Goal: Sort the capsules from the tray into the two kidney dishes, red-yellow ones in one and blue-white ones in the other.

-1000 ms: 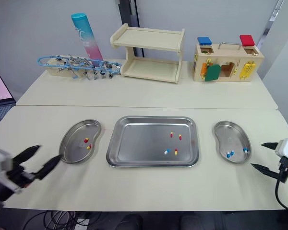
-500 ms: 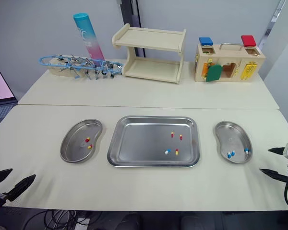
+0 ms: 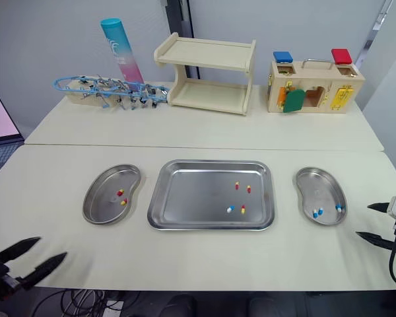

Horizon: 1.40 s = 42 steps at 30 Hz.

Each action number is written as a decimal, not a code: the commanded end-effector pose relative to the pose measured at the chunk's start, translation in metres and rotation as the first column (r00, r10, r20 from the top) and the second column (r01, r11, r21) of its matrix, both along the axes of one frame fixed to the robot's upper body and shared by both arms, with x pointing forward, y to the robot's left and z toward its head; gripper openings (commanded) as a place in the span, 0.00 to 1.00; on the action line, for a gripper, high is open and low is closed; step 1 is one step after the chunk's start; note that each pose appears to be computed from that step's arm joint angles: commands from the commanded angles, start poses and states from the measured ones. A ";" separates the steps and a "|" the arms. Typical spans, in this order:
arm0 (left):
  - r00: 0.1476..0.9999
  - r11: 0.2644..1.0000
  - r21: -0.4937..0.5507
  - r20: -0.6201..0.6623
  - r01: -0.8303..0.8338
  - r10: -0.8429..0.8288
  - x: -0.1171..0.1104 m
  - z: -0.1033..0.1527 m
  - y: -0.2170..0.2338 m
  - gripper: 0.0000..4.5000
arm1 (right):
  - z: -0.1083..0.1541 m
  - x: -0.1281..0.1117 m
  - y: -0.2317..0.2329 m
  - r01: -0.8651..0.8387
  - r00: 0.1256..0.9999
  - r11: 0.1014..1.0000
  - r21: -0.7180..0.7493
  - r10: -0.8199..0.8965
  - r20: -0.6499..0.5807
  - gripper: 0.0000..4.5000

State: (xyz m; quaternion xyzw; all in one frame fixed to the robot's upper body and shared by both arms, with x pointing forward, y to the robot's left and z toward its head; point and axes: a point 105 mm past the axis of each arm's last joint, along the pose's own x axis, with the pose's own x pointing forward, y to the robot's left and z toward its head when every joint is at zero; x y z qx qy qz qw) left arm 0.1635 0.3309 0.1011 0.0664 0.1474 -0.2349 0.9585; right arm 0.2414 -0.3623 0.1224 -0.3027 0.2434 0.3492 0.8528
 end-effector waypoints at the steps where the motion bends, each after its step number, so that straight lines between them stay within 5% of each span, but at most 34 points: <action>1: 0.983 0.983 -0.042 0.031 0.180 -0.179 0.002 0.006 -0.048 1.00 | 0.011 0.002 -0.003 -0.006 1.000 1.000 -0.026 0.007 0.031 0.99; 8: 0.841 0.836 -0.103 0.126 0.539 -0.526 0.005 0.012 -0.149 1.00 | 0.011 0.001 -0.005 -0.008 1.000 0.999 -0.043 0.009 0.029 0.99; 18: 0.773 0.776 -0.075 0.187 0.626 -0.606 0.011 0.001 -0.176 1.00 | 0.027 0.002 -0.001 0.028 0.998 1.000 0.001 -0.028 0.064 0.99; 22: 0.773 0.778 -0.069 0.199 0.625 -0.603 0.012 -0.001 -0.176 1.00 | 0.052 0.014 0.023 0.005 0.995 0.997 0.071 -0.012 0.100 0.99; 29: 0.772 0.779 -0.083 0.227 0.622 -0.593 0.012 0.000 -0.179 1.00 | 0.070 0.034 0.128 -0.329 0.941 0.944 0.022 0.326 0.092 0.99; 32: 0.772 0.778 -0.082 0.230 0.622 -0.593 0.012 -0.002 -0.181 1.00 | 0.062 0.034 0.159 -0.466 0.883 0.885 -0.019 0.466 0.054 0.86; 36: 0.775 0.783 -0.082 0.237 0.617 -0.586 0.011 -0.007 -0.183 1.00 | 0.047 0.038 0.193 -0.591 0.805 0.805 -0.055 0.593 0.024 0.56; 42: 0.776 0.785 -0.084 0.248 0.613 -0.579 0.013 -0.009 -0.187 1.00 | 0.028 0.060 0.243 -0.648 0.759 0.754 -0.107 0.652 -0.007 0.56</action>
